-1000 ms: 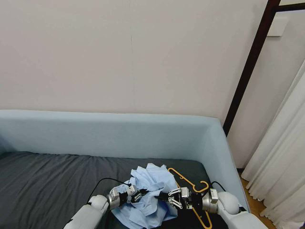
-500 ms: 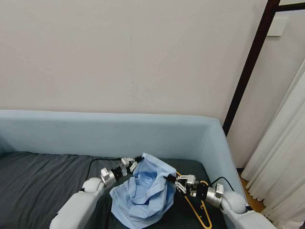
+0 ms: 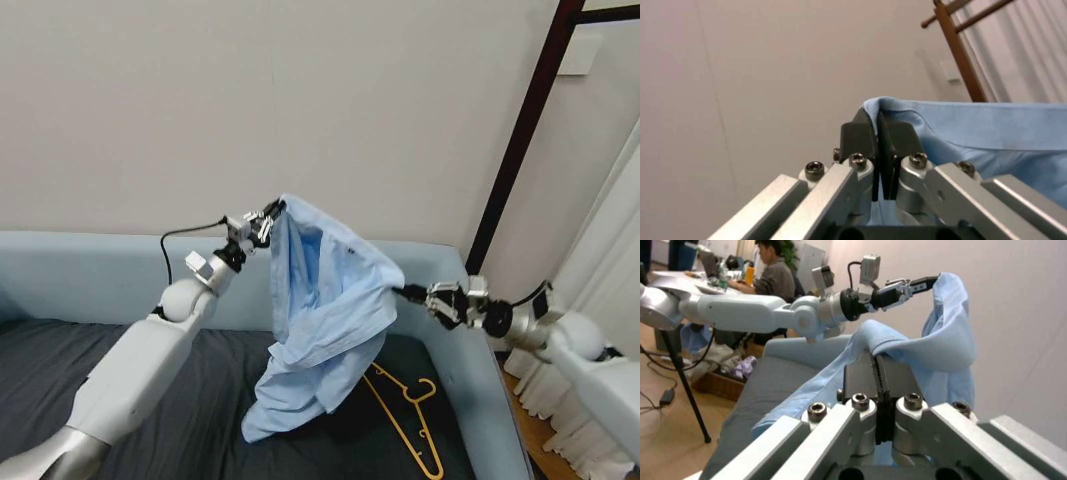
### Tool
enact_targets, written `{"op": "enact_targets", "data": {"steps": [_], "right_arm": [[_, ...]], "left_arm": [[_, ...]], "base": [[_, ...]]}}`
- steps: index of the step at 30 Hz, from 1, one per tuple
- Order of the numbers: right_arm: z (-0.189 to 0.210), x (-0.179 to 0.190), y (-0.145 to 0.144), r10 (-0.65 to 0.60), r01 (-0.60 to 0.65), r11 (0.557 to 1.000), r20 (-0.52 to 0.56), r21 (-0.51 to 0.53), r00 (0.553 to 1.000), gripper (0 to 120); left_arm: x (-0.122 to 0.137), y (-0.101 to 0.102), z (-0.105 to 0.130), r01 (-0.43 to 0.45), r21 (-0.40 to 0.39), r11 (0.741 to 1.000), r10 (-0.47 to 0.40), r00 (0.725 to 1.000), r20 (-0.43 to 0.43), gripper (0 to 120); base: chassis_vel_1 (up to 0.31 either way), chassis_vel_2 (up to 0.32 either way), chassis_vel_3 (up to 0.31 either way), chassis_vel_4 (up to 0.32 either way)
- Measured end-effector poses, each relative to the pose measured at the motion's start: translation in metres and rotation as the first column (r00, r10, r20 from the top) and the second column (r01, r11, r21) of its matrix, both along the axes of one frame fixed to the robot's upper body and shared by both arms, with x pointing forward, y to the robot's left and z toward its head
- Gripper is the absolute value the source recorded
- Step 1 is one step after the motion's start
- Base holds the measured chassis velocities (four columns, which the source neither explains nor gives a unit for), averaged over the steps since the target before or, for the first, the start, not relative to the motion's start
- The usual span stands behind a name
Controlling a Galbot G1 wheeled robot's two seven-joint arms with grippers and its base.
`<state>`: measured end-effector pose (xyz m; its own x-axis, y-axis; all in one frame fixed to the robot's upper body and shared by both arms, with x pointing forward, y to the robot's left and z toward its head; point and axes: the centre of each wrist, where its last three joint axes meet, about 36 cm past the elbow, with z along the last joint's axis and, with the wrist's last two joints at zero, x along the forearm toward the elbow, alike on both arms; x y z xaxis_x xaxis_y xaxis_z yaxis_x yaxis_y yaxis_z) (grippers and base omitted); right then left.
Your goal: Pick up the clothes from the sofa and hang them on the clothes hanger.
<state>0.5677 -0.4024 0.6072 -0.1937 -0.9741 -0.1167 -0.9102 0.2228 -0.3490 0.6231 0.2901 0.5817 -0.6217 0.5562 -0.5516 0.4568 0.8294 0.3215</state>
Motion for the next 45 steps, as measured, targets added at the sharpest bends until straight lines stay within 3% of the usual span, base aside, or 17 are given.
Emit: {"op": "enact_targets", "data": {"steps": [6, 11, 15, 19, 20, 22, 25, 30, 35, 36, 41, 45], "right_arm": [[0.073, 0.012, -0.003, -0.008, 0.009, 1.000, 0.063, -0.013, 0.998, 0], [0.082, 0.011, -0.002, -0.040, 0.043, 0.998, 0.059, -0.037, 0.997, 0], [0.073, 0.010, -0.001, -0.057, 0.062, 0.992, 0.045, -0.108, 0.997, 0], [0.041, 0.000, 0.002, -0.065, 0.063, 0.971, -0.001, -0.232, 0.998, 0], [0.041, 0.000, 0.002, -0.065, 0.063, 0.971, -0.001, -0.232, 0.998, 0], [0.008, -0.007, 0.006, -0.064, 0.048, 0.953, -0.044, -0.300, 0.997, 0], [-0.005, -0.010, 0.008, -0.067, 0.045, 0.944, -0.056, -0.326, 0.996, 0], [0.018, -0.005, 0.010, -0.080, 0.074, 0.960, -0.009, -0.270, 0.997, 0], [0.050, -0.008, 0.021, -0.068, 0.071, 0.992, 0.027, -0.103, 0.997, 0], [0.050, -0.008, 0.021, -0.068, 0.071, 0.992, 0.027, -0.103, 0.997, 0], [0.051, -0.008, 0.032, -0.050, 0.049, 0.999, 0.022, 0.021, 0.999, 0], [0.044, -0.004, 0.052, -0.023, 0.022, 0.993, 0.010, 0.113, 1.000, 0]], "left_arm": [[-0.029, 0.008, 0.057, -0.097, -0.019, 0.995, 0.098, 0.994, 0.044, 0], [-0.054, 0.014, 0.059, -0.128, 0.005, 0.992, 0.128, 0.991, 0.029, 0], [-0.081, 0.016, 0.030, -0.188, 0.077, 0.979, 0.192, 0.980, -0.048, 0], [-0.120, 0.011, -0.036, -0.237, 0.191, 0.953, 0.271, 0.946, -0.179, 0], [-0.120, 0.011, -0.036, -0.237, 0.191, 0.953, 0.271, 0.946, -0.179, 0], [-0.142, 0.002, -0.067, -0.244, 0.220, 0.944, 0.295, 0.925, -0.241, 0], [-0.150, -0.004, -0.077, -0.252, 0.212, 0.944, 0.303, 0.916, -0.263, 0], [-0.147, -0.006, -0.054, -0.279, 0.161, 0.947, 0.310, 0.926, -0.215, 0], [-0.148, 0.004, -0.004, -0.314, 0.084, 0.946, 0.324, 0.936, -0.138, 0], [-0.148, 0.004, -0.004, -0.314, 0.084, 0.946, 0.324, 0.936, -0.138, 0], [-0.158, 0.017, 0.024, -0.398, 0.044, 0.916, 0.401, 0.910, -0.107, 0], [-0.172, 0.024, 0.039, -0.483, 0.020, 0.875, 0.481, 0.867, -0.126, 0]], "base": [[0.000, 0.000, 0.000, 0.000], [0.000, 0.000, 0.000, 0.000], [0.000, 0.000, 0.000, 0.000], [0.000, 0.000, 0.000, 0.000], [0.000, 0.000, 0.000, 0.000], [0.000, 0.000, 0.000, 0.000], [0.000, 0.000, 0.000, 0.000], [0.000, 0.000, 0.000, 0.000], [0.000, 0.000, 0.000, 0.000], [0.000, 0.000, 0.000, 0.000], [0.000, 0.000, 0.000, 0.000], [0.000, 0.000, 0.000, 0.000]]}}
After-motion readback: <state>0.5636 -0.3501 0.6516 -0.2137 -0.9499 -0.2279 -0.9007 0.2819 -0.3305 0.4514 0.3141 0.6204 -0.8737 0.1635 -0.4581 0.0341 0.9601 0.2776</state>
